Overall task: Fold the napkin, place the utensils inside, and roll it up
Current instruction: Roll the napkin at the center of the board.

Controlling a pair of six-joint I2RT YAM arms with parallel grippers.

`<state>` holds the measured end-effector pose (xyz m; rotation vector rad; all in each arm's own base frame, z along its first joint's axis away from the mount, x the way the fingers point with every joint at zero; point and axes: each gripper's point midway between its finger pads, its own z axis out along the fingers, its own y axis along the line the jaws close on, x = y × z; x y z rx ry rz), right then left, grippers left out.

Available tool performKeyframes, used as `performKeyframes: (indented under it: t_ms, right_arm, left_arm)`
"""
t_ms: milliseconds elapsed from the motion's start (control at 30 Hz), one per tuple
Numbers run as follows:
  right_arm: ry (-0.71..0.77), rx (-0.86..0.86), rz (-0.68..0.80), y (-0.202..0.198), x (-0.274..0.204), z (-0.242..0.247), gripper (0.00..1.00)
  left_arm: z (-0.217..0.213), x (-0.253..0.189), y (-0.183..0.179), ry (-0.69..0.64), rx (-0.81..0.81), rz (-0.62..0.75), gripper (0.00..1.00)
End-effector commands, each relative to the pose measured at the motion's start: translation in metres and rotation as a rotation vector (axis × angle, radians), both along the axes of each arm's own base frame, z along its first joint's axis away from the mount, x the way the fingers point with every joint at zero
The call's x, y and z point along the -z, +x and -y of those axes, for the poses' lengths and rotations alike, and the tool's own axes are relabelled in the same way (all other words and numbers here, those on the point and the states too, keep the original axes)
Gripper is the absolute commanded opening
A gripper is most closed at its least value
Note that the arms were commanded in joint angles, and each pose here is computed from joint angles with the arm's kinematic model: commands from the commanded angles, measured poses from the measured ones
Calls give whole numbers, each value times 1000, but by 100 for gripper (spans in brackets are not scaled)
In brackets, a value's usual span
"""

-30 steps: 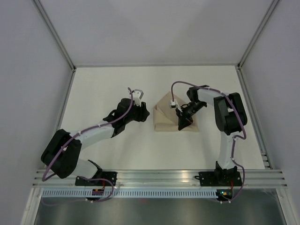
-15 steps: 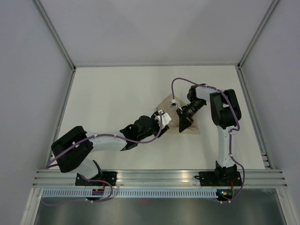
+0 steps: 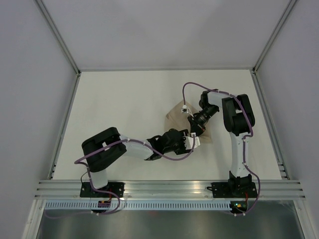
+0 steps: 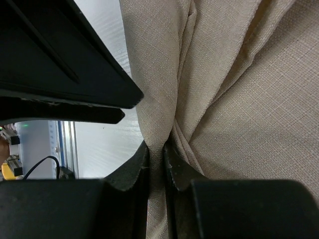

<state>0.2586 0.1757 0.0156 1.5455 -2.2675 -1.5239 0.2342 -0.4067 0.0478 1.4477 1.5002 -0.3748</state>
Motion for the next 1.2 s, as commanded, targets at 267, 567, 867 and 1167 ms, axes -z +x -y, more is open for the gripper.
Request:
performKeyframes:
  t_ms: [267,567,867,1167]
  right_arm:
    - [-10,-47,57,10,28,4,12]
    - [-12,-51,60,10,28,4,12]
    - [-1,-52,68,10,23,3,17]
    - [36,65,187,28,-10,-3,61]
  left_arm:
    - [23,-4,32,23,6,136,66]
    - [17,21,23,87,45,15,50]
    - [14,36,17,116,53,-119,17]
    - [7,42,0,88,89,-383,2]
